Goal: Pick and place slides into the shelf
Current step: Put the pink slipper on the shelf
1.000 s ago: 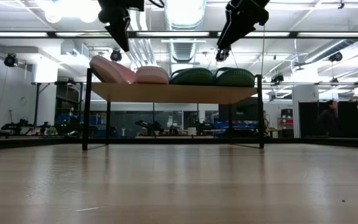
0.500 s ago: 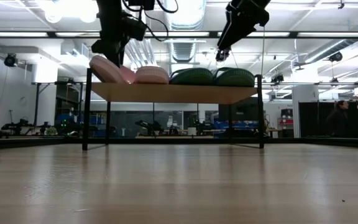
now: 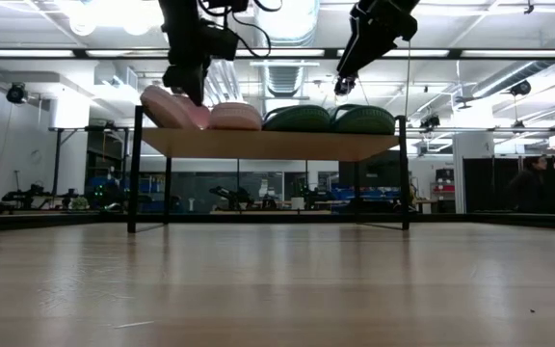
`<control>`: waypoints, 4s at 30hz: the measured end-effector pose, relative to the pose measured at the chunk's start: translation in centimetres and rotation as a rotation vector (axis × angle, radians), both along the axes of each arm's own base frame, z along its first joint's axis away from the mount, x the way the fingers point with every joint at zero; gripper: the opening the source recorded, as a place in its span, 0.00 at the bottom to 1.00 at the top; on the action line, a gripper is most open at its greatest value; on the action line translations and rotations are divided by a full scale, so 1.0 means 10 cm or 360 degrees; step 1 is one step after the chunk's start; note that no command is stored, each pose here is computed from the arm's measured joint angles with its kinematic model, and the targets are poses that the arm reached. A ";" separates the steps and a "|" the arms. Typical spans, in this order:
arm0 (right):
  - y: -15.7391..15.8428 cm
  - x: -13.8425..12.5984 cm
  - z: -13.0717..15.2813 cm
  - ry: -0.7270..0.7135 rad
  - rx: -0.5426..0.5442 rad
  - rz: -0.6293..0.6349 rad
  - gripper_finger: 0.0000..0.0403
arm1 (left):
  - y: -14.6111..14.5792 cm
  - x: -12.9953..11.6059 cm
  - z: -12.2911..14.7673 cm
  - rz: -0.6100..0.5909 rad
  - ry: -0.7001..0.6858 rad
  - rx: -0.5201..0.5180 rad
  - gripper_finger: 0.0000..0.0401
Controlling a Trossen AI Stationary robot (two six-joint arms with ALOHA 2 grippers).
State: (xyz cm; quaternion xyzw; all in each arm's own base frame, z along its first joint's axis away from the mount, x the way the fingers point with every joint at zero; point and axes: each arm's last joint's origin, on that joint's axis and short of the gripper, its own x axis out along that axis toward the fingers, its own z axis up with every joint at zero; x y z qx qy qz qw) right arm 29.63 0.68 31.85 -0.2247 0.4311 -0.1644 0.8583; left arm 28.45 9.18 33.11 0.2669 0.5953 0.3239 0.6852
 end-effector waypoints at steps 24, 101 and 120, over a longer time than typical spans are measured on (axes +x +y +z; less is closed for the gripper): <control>0.00 0.00 0.00 0.0005 -0.0002 0.0002 0.54 | 0.02 0.00 0.00 0.0075 -0.0048 0.0126 0.00; 0.00 -0.01 -0.02 0.0014 0.0011 -0.0015 0.54 | -1.18 -0.18 -0.40 -0.0386 -0.0091 -0.0066 0.51; 0.00 -0.02 -0.04 0.0036 0.0013 -0.0019 0.54 | -1.15 -0.17 -0.55 -0.0278 0.0028 0.0055 0.51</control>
